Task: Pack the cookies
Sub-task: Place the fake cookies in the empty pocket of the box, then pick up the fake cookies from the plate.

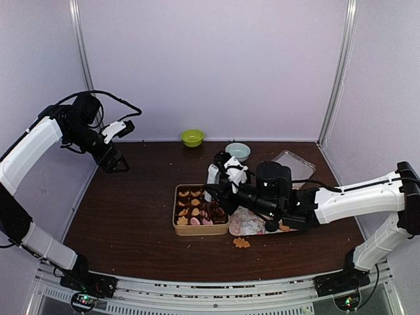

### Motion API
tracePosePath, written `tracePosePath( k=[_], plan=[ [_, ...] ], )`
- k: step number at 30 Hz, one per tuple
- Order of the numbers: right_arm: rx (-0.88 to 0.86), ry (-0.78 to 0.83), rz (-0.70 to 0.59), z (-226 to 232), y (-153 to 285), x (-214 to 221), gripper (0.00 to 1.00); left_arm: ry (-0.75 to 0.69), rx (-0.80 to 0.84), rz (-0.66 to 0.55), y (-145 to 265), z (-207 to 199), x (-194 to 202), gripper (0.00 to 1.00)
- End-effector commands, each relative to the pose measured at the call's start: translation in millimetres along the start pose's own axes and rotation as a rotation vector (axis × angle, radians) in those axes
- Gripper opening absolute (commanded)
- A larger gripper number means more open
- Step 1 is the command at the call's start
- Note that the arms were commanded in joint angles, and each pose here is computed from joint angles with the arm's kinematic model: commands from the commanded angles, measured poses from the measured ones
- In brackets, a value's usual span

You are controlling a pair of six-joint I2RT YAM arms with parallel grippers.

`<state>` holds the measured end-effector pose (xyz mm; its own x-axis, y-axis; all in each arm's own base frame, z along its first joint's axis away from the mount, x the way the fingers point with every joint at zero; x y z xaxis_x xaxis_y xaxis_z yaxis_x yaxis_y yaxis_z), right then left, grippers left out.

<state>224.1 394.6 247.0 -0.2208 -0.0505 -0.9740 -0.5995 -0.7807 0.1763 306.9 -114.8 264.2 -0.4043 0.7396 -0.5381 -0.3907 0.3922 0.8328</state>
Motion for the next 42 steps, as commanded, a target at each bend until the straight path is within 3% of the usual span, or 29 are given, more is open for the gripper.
tracePosePath(
  k=[1, 9, 21, 42],
  plan=[
    [0.000, -0.044, -0.118, 1.7, 14.8, -45.5, 0.34, -0.004, -0.011, -0.022, 6.1, 1.4, -3.3, 0.96],
    [0.085, -0.053, -0.163, -28.6, 30.9, -61.4, 0.33, -0.005, -0.012, -0.024, 6.8, 1.5, -3.9, 0.96],
    [0.367, -0.079, -0.136, -127.6, 61.6, -41.8, 0.33, -0.002, -0.007, -0.012, 3.1, 1.8, -1.5, 0.96],
    [0.313, -0.132, -0.094, -145.0, -9.6, -14.2, 0.34, 0.003, -0.009, -0.005, 1.5, 3.6, -1.3, 0.96]
  ],
)
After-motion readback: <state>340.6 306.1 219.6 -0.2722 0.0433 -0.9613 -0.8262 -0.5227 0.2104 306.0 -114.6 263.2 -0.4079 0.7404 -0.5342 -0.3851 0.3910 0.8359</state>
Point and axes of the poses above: each gripper's point midway between its finger pads, its own y axis back along the fingers, its own z axis along the line the jaws close on, x = y × z, the point moved 2 cm from there along y, back along the fingers, and after that the axes turned 9 degrees about -y, right-handed, at the moved point
